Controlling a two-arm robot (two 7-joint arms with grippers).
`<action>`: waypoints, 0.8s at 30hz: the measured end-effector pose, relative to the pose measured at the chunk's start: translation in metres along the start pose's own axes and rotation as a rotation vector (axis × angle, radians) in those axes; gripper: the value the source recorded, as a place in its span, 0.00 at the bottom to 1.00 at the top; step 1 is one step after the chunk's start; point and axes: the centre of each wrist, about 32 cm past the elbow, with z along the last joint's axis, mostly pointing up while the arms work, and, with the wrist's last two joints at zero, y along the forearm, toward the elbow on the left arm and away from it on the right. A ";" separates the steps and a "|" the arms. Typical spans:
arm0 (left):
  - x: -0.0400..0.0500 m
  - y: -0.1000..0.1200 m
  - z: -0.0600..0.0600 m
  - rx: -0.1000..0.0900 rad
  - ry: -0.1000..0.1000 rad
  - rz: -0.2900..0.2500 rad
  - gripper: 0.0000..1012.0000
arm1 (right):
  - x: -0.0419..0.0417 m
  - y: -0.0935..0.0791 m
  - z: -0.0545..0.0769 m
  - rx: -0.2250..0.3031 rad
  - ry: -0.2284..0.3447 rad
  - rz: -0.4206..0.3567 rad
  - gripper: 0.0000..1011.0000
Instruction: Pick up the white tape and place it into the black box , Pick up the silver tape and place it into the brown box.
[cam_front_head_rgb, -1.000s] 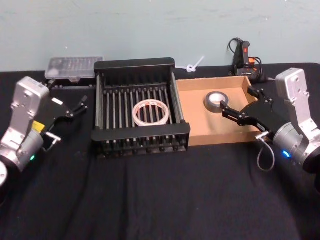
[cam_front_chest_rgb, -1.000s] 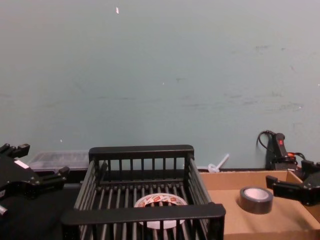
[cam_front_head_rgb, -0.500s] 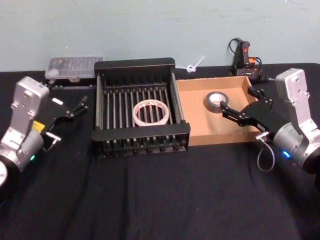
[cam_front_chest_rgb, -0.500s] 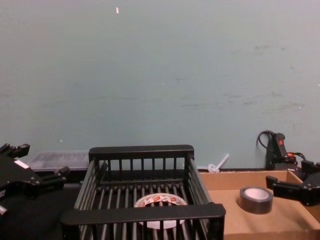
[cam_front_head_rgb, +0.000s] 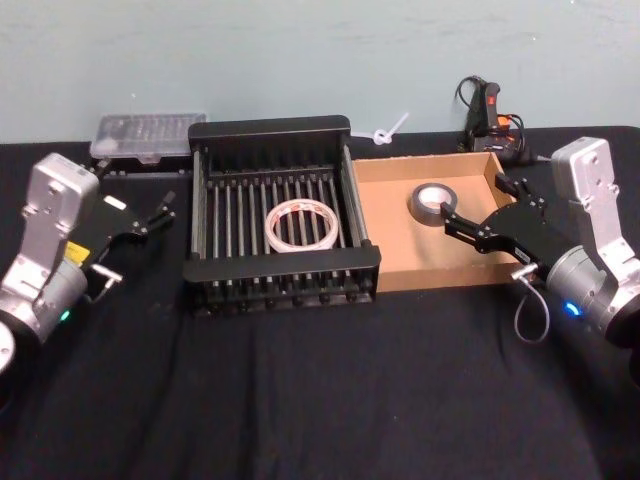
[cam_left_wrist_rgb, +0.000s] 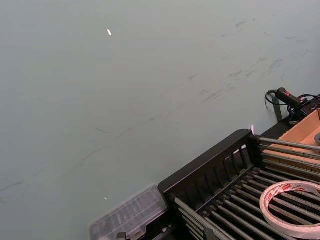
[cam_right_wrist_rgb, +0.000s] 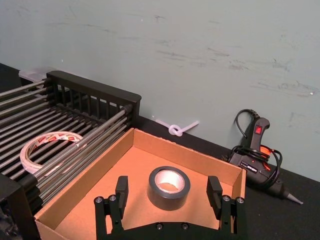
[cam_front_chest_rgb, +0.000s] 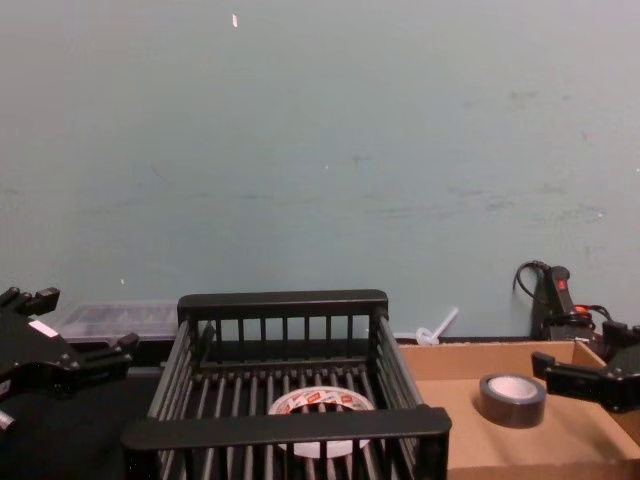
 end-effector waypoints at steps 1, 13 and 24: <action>0.0000 0.000 0.000 0.000 0.000 0.000 0.99 | 0.0000 0.000 0.000 0.000 0.000 0.000 0.99; 0.0000 0.000 0.000 0.000 0.000 0.000 0.99 | 0.0000 0.000 0.000 0.000 0.000 0.000 0.99; 0.0000 0.000 0.000 0.000 0.000 0.000 0.99 | 0.0000 0.000 0.000 0.000 0.000 0.000 0.99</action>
